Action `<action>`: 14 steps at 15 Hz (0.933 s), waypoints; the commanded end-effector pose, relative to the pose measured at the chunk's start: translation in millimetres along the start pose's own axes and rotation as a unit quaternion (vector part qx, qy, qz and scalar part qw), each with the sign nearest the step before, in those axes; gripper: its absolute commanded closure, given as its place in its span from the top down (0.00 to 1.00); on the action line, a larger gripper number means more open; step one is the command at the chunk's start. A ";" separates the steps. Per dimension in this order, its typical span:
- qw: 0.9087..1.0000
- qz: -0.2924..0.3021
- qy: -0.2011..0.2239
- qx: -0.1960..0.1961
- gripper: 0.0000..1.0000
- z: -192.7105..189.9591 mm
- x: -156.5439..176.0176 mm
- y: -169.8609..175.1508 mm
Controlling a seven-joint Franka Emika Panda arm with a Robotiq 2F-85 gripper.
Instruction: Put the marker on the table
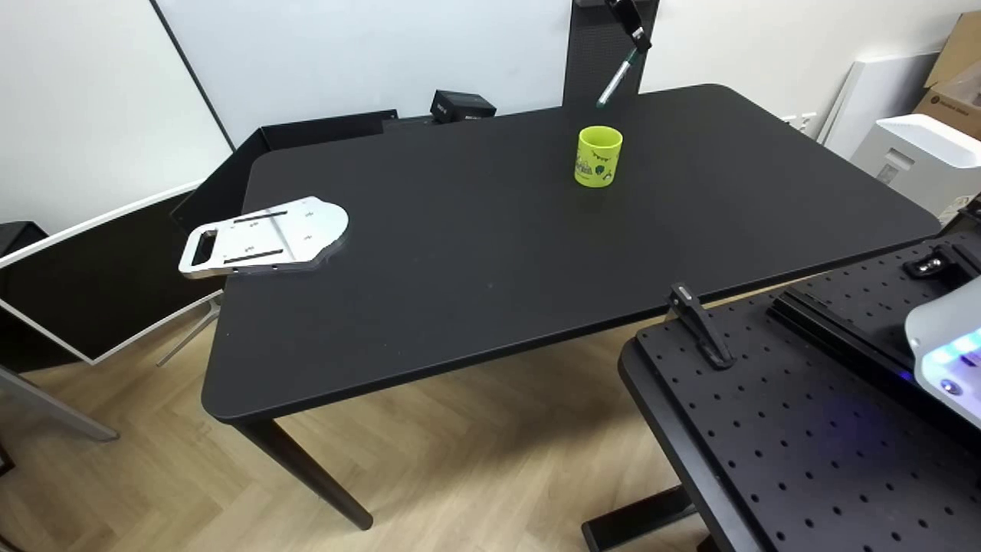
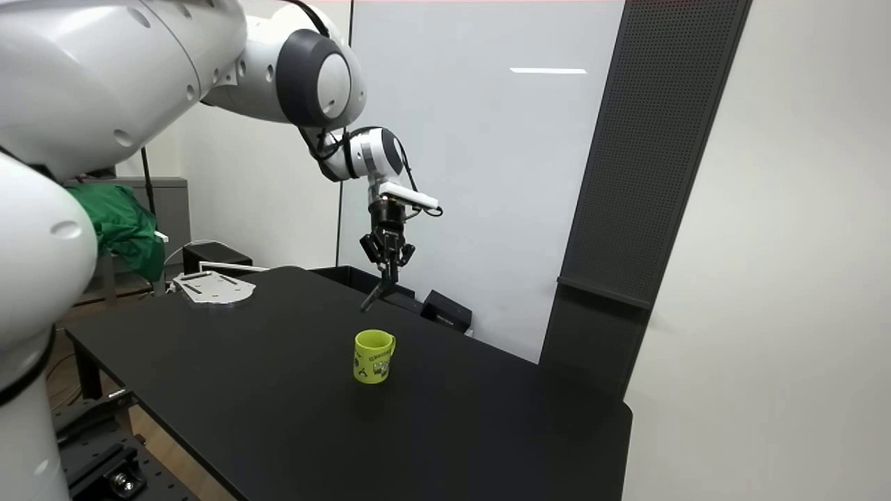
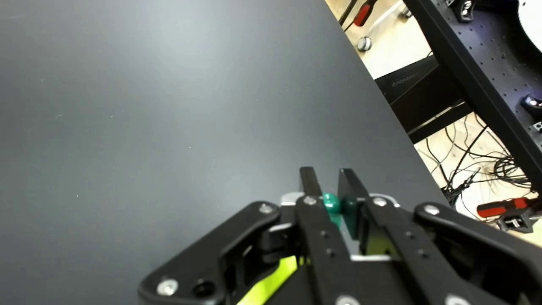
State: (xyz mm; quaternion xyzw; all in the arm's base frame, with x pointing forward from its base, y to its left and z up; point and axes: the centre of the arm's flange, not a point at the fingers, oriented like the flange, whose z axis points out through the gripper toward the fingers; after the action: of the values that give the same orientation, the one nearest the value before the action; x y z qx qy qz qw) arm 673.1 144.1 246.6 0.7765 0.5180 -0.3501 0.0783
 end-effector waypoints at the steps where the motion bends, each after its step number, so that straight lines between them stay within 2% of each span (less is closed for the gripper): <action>1: 0.998 -0.038 0.036 -0.041 0.04 28.2 -21.2 -27.7; 2: 0.995 -0.033 0.051 -0.074 0.04 31.0 -19.6 -25.6; 6: 0.981 -0.046 0.125 -0.143 0.04 28.9 -13.6 -18.7; 10: 0.967 -0.070 0.177 -0.172 0.04 25.5 -8.5 -20.7; 14: 0.955 -0.097 0.210 -0.186 0.04 23.1 2.1 -37.1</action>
State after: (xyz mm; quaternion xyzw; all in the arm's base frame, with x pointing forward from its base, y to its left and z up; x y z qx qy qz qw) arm 654.3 148.5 228.0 0.7590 0.6361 -0.1049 0.0906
